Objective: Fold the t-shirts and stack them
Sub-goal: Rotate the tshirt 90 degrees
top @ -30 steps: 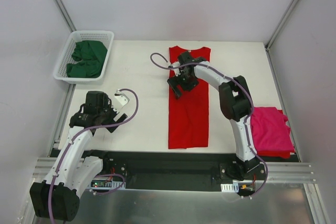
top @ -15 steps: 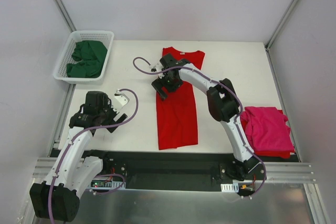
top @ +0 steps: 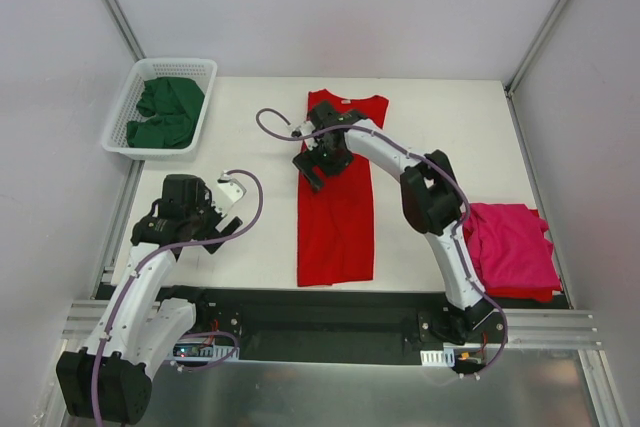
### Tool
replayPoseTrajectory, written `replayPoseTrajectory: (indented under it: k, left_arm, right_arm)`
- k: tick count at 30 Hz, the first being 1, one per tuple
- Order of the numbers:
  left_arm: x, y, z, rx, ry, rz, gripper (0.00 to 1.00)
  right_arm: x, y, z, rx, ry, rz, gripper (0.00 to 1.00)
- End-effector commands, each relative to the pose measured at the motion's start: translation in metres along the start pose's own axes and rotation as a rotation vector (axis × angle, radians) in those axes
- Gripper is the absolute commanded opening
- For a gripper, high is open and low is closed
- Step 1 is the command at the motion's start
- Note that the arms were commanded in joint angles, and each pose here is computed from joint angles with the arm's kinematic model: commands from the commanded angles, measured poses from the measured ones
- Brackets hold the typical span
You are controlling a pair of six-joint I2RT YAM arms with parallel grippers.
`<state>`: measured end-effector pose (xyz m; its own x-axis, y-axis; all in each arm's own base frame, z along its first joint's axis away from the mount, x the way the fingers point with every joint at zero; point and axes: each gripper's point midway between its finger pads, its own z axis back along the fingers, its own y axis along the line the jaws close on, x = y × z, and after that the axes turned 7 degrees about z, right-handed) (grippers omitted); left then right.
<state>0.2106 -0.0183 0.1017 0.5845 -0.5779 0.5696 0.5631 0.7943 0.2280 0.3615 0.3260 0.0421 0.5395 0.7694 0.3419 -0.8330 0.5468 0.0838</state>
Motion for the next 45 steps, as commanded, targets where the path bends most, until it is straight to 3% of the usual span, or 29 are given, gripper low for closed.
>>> replayPoseTrajectory:
  k: [1, 4, 8, 19, 33, 45]
  left_arm:
    - [0.005, -0.002, 0.001, -0.029, -0.009, 0.016, 0.99]
    - [0.005, -0.002, 0.001, -0.029, -0.007, 0.016, 0.99]
    - [0.004, -0.001, 0.001, -0.025, -0.003, 0.016, 0.99]
    - [0.002, 0.002, 0.002, -0.003, 0.003, 0.023, 0.99]
    - [0.001, 0.003, 0.003, 0.005, 0.010, 0.029, 0.99]
    - [-0.001, 0.003, 0.005, 0.014, 0.008, 0.036, 0.99]
  right_arm:
    - [0.041, -0.040, 0.086, -0.172, -0.189, 0.010, 0.96]
    - [0.061, -0.074, 0.092, -0.244, -0.259, -0.010, 0.96]
    - [0.075, -0.107, 0.062, -0.300, -0.278, 0.003, 0.96]
    - [0.062, -0.123, 0.000, -0.280, -0.185, 0.061, 0.96]
    - [0.085, -0.141, -0.001, -0.296, -0.279, 0.136, 0.96]
    - [0.115, -0.170, 0.003, -0.434, -0.361, 0.250, 0.96]
